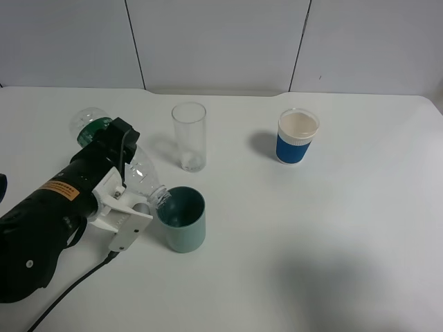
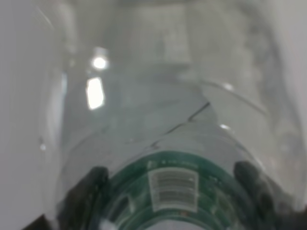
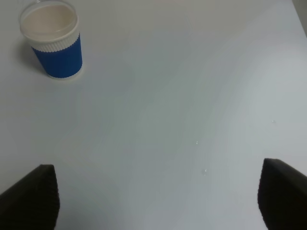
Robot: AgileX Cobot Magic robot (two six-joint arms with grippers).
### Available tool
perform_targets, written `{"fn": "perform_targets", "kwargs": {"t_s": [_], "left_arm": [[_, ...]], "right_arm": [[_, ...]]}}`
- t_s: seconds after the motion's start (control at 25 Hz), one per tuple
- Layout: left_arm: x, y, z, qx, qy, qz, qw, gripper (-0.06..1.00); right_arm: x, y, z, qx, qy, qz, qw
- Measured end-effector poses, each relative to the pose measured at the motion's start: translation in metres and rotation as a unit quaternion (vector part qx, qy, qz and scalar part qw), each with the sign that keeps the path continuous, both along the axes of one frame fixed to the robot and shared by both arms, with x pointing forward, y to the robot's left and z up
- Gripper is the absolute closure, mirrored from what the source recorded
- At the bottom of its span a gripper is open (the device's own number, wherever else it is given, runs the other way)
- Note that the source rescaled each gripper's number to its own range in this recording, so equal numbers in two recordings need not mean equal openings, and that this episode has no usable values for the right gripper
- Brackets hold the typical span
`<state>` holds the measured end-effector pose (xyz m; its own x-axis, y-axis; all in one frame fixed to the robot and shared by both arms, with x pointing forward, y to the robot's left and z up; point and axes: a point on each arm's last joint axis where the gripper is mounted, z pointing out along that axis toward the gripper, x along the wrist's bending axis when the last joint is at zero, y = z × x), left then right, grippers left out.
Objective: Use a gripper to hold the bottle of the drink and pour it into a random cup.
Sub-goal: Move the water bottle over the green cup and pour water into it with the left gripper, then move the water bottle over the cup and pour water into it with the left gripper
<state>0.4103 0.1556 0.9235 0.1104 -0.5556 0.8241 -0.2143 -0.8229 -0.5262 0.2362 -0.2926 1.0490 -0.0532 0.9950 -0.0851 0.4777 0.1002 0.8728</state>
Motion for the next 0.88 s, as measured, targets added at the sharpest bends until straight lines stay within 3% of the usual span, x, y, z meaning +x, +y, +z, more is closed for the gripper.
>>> {"fn": "perform_targets", "kwargs": {"t_s": [0.16,0.48,0.6,0.88], "left_arm": [[0.0,0.0,0.0,-0.005,0.001,0.001,1.0,0.93],[0.001,-0.0019,0.0007,-0.048,0.006,0.009,0.999,0.93],[0.0025,-0.0048,0.0023,-0.077,0.008,0.013,0.997,0.93],[0.0022,-0.0052,0.001,-0.202,0.031,0.039,0.978,0.93]], "right_arm": [[0.0,0.0,0.0,0.0,0.0,0.0,1.0],[0.0,0.0,0.0,0.0,0.0,0.0,1.0],[0.0,0.0,0.0,0.0,0.0,0.0,1.0],[0.0,0.0,0.0,0.0,0.0,0.0,1.0]]}}
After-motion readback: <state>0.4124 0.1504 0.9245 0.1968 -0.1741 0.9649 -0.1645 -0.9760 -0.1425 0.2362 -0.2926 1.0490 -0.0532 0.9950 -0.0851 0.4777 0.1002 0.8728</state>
